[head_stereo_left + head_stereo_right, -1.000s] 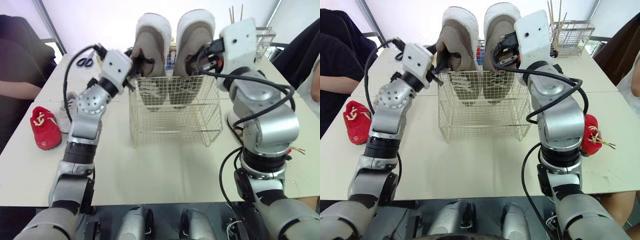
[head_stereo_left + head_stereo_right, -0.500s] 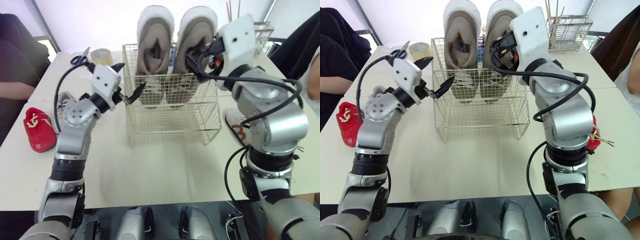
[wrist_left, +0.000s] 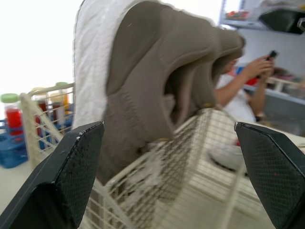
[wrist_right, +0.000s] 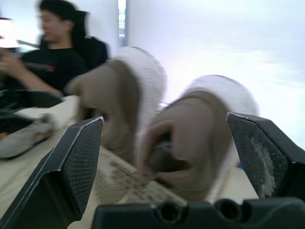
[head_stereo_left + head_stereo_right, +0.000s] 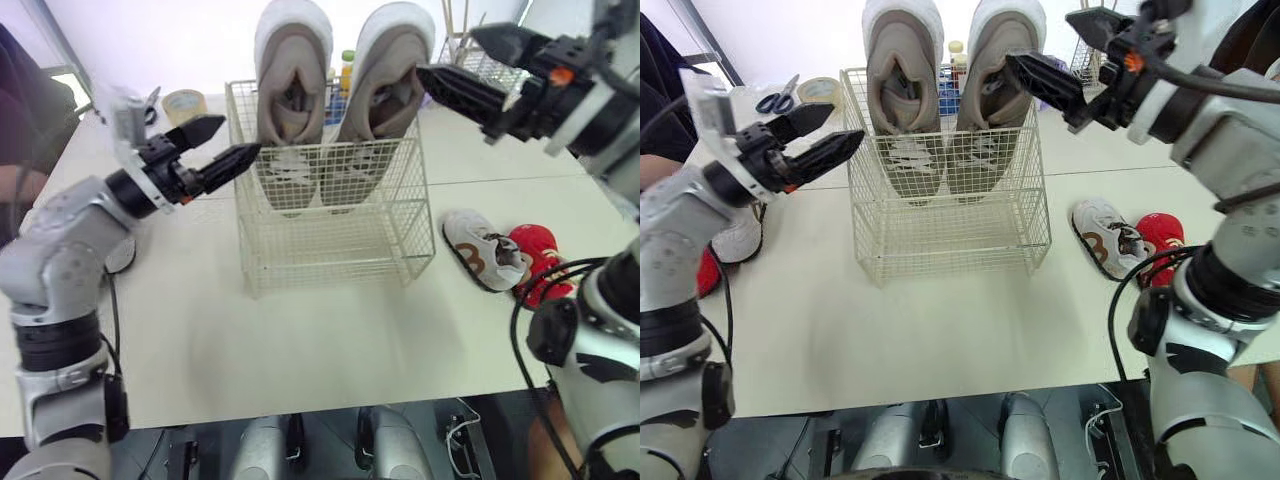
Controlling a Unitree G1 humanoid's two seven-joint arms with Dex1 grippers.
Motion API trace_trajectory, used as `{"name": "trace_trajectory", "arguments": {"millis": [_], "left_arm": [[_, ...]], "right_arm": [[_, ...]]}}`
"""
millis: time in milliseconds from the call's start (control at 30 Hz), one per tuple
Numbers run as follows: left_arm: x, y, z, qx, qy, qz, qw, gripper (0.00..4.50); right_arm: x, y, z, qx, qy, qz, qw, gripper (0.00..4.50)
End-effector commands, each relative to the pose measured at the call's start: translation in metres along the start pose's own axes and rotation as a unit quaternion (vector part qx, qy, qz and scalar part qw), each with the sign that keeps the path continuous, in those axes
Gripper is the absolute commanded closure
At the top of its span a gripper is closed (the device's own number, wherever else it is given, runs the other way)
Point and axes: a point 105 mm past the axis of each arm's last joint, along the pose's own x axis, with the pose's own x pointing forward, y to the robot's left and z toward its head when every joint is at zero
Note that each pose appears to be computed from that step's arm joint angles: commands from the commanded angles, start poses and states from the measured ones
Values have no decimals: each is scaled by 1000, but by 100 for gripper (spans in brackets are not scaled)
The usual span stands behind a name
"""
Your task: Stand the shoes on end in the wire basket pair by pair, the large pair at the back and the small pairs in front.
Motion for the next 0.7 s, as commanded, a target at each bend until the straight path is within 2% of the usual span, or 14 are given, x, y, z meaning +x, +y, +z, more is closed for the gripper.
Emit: {"name": "trace_trajectory", "arguments": {"millis": [33,167,333,533,700], "left_arm": [[-10,-20,24,-3,-3,-67,998,0],[-10,-38,30,-22,7,-122,992,0],[-2,-60,24,-48,10,-175,983,0],[6,-74,13,-82,-1,-199,977,0],[8,-77,2,-98,7,-202,974,0]], "right_arm": [[-27,-9,4,-1,13,-7,1000,4],[-53,-31,-23,15,82,-70,994,4],[-84,-42,-67,24,145,-124,981,4],[-118,-39,-108,56,184,-161,968,4],[-136,-19,-133,81,208,-165,961,4]]}}
